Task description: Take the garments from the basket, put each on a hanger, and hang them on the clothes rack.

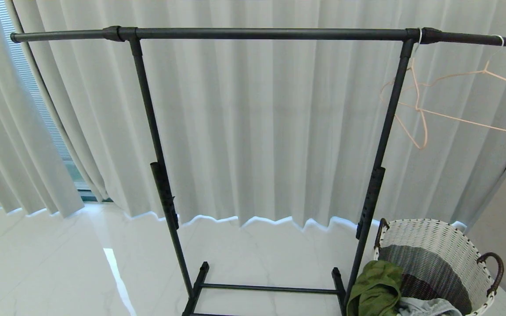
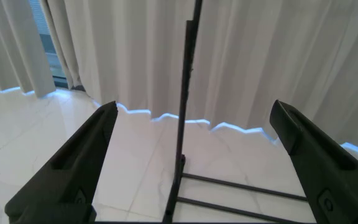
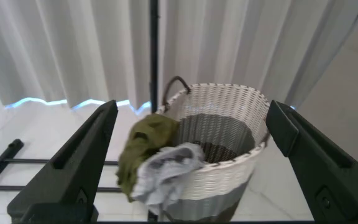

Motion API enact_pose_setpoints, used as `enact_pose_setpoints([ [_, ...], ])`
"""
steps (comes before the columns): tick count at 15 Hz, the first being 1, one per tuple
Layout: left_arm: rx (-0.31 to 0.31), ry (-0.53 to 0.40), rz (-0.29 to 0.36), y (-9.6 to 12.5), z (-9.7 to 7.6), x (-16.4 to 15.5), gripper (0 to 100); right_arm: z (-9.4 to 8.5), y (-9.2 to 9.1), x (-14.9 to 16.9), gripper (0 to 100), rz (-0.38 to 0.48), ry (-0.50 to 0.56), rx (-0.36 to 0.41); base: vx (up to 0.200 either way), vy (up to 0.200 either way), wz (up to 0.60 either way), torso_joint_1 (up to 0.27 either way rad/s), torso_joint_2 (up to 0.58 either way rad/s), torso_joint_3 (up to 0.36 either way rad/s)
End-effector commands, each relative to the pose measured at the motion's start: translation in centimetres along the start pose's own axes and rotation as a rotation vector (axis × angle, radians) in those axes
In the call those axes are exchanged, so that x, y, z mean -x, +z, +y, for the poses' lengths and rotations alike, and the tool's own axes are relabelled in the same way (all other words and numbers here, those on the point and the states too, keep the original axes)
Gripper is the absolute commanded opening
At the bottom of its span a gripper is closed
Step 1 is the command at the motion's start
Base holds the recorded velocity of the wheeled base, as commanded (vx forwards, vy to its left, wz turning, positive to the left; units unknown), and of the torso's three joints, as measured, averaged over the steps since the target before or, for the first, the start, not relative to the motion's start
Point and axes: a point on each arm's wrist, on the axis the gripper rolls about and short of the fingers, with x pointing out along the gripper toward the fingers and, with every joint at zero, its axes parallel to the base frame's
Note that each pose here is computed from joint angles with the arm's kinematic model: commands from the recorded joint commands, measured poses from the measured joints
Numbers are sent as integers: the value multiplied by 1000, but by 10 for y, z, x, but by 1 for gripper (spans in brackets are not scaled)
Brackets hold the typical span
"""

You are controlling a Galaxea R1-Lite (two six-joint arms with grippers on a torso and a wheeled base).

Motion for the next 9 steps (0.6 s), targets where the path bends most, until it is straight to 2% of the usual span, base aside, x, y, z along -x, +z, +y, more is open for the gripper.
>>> enact_pose_setpoints([
  [1, 1, 1, 0, 0, 0, 0, 100, 0, 0, 0, 100, -1, 0, 1, 0, 0, 0, 0, 0, 0],
  [9, 2, 1, 0, 0, 0, 0, 100, 0, 0, 0, 100, -1, 0, -1, 0, 0, 0, 0, 0, 0],
])
